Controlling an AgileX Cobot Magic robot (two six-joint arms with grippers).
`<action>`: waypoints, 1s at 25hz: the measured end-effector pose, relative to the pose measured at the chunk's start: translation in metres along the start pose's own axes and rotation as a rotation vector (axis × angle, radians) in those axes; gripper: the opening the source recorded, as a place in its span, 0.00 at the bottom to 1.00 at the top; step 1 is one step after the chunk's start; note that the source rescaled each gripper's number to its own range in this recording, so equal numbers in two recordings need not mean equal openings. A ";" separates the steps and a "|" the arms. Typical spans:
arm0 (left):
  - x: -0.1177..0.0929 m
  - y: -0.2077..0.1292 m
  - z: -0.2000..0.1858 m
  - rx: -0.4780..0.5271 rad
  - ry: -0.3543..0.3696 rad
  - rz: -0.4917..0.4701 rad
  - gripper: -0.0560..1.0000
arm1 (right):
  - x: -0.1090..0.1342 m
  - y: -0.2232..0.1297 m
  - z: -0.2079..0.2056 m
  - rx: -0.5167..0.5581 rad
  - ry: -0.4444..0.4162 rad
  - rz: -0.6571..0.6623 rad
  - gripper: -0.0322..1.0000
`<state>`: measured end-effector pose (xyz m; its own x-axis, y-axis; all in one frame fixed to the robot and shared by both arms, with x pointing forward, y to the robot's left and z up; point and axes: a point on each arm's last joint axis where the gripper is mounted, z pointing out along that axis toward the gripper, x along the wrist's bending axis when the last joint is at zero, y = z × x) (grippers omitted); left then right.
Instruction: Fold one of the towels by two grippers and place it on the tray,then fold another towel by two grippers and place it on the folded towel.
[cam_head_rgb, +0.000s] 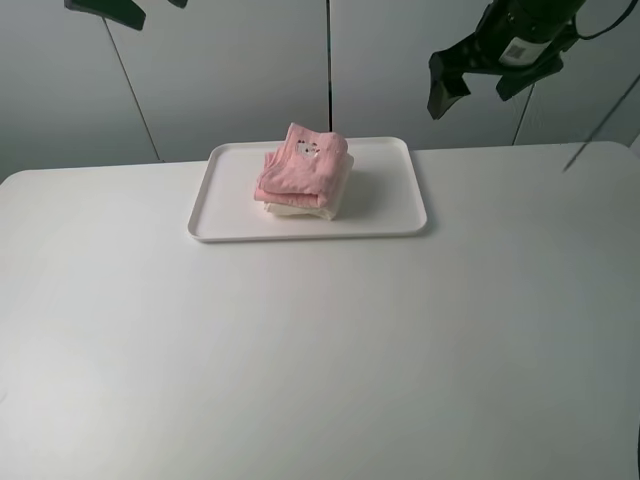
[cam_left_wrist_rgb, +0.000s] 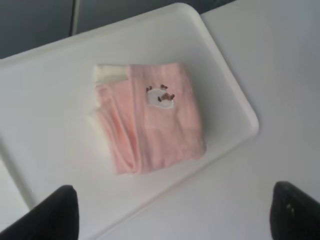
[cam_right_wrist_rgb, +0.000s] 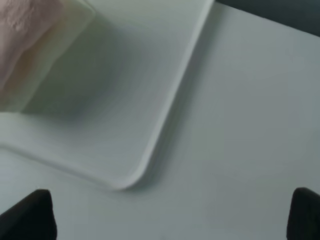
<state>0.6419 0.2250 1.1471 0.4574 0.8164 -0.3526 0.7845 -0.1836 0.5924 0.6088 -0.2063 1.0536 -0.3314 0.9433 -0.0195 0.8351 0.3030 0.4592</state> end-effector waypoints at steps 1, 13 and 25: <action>0.001 -0.008 -0.007 0.005 0.007 0.001 0.99 | 0.001 -0.017 -0.011 -0.016 -0.012 0.002 1.00; -0.033 -0.157 -0.091 -0.041 0.164 -0.001 0.99 | 0.017 -0.198 -0.127 -0.141 -0.080 0.054 1.00; -0.085 -0.296 -0.140 -0.141 0.431 -0.006 0.99 | 0.029 -0.312 -0.207 -0.491 -0.100 0.116 1.00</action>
<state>0.3125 0.2863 1.1035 0.2133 0.9762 -0.0404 0.7079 -0.1259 0.6950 0.2478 -0.3012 1.0931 -0.1853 0.9825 -0.0172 0.5510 0.1183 0.8261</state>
